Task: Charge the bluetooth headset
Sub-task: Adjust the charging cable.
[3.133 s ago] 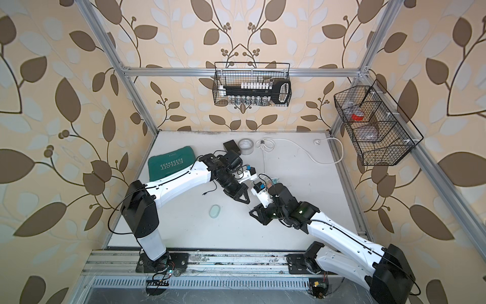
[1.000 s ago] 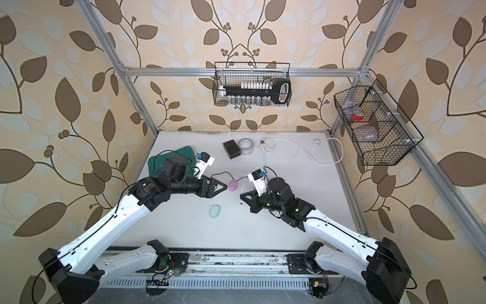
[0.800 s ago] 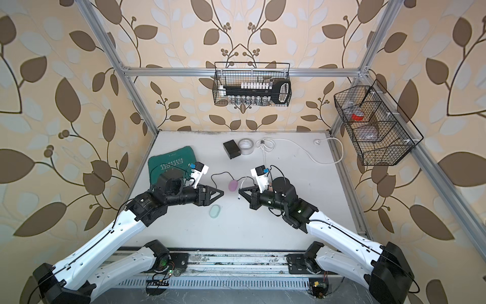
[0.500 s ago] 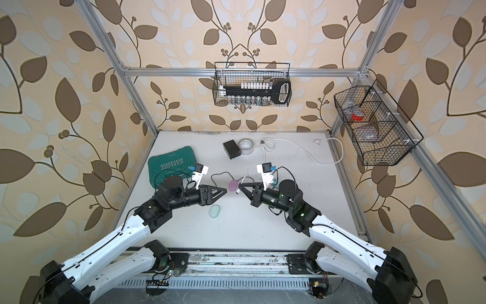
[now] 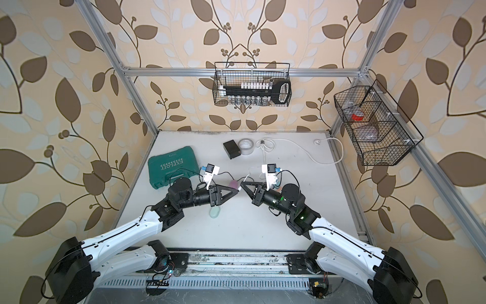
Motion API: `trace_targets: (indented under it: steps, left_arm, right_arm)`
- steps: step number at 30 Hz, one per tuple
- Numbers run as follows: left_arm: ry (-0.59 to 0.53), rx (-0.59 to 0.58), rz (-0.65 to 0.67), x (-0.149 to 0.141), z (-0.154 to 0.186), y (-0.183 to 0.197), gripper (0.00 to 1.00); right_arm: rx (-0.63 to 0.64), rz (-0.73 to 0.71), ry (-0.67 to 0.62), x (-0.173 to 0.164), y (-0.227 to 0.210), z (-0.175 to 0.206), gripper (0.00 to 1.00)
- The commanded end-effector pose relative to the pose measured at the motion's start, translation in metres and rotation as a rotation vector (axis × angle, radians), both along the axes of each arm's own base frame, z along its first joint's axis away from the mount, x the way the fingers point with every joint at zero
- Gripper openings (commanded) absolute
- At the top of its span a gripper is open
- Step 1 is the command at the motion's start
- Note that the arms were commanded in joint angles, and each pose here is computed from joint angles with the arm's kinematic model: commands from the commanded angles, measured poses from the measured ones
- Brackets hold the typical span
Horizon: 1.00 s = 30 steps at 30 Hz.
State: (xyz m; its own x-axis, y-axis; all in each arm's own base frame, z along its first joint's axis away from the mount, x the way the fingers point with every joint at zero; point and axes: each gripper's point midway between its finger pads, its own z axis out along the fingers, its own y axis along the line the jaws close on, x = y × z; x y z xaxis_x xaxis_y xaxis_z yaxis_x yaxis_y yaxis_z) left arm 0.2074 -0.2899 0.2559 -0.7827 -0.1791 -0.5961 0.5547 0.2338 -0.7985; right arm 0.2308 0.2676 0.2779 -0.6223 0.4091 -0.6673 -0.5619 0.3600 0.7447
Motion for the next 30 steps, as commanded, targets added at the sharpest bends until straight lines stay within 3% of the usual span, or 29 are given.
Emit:
trace_targets:
  steps: [1,12,25,27,30]
  left_arm:
    - [-0.091,-0.078,-0.036,-0.003,0.033,-0.006,0.41]
    - [-0.114,-0.115,-0.094,-0.004,0.049,-0.020,0.34]
    - [-0.125,-0.105,-0.137,-0.015,0.049,-0.027,0.12]
    - [-0.126,-0.102,-0.130,-0.014,0.050,-0.026,0.13]
    - [-0.122,-0.097,-0.121,-0.014,0.049,-0.025,0.23]
  right_arm:
    - [0.041,-0.022,-0.016,0.000,-0.005,0.006,0.06]
    - [0.088,-0.019,-0.014,-0.004,-0.008,0.010,0.06]
    - [0.106,-0.023,-0.019,-0.005,-0.011,0.013,0.07]
    - [0.103,-0.025,-0.014,-0.006,-0.012,0.011,0.07]
    - [0.106,-0.026,-0.012,-0.007,-0.013,0.010,0.07]
